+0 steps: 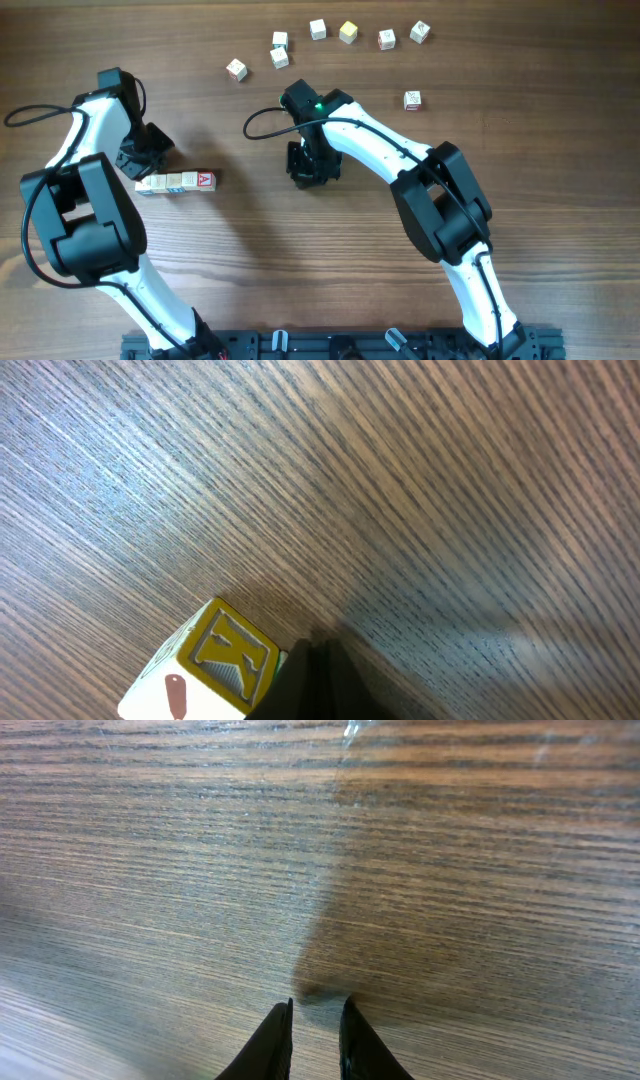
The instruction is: Form a horizontal line
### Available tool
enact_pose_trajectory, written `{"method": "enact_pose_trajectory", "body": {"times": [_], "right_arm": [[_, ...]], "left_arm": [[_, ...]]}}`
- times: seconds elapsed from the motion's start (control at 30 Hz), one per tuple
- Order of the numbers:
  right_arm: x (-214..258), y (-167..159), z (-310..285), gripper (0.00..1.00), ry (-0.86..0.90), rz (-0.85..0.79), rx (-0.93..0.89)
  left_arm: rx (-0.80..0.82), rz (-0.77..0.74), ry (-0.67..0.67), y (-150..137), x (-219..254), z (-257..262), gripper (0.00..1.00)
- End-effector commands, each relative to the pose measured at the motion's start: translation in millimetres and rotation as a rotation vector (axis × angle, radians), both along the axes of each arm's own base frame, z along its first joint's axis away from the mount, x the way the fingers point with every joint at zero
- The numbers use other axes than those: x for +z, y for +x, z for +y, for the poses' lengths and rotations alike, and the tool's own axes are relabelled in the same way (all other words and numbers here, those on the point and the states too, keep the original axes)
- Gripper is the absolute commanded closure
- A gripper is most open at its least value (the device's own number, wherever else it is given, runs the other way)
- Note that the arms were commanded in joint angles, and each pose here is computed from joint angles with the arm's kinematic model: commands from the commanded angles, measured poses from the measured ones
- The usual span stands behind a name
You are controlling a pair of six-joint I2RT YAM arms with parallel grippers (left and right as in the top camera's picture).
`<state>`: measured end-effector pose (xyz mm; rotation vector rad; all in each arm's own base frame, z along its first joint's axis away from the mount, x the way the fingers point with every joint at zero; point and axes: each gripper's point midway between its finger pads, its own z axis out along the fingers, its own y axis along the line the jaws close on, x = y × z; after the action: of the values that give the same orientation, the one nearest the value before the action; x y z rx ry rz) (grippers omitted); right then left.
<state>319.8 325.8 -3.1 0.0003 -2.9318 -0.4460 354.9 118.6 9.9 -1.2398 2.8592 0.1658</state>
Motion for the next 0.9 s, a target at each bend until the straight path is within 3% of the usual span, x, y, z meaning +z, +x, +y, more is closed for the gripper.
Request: {"method": "enact_pose_trajectory", "body": {"times": [0.0,0.87], "right_arm": [[-34.5,1.8,-23.3,0.82,-0.127,-0.020,0.013],[-34.5,1.8,-23.3,0.82,-0.127,-0.020,0.013]], "left_arm": [[0.010,0.033,0.008,-6.8,-5.1,0.9,0.96],[0.011,0.004,0.016,0.3,-5.2,3.2,0.96]]}}
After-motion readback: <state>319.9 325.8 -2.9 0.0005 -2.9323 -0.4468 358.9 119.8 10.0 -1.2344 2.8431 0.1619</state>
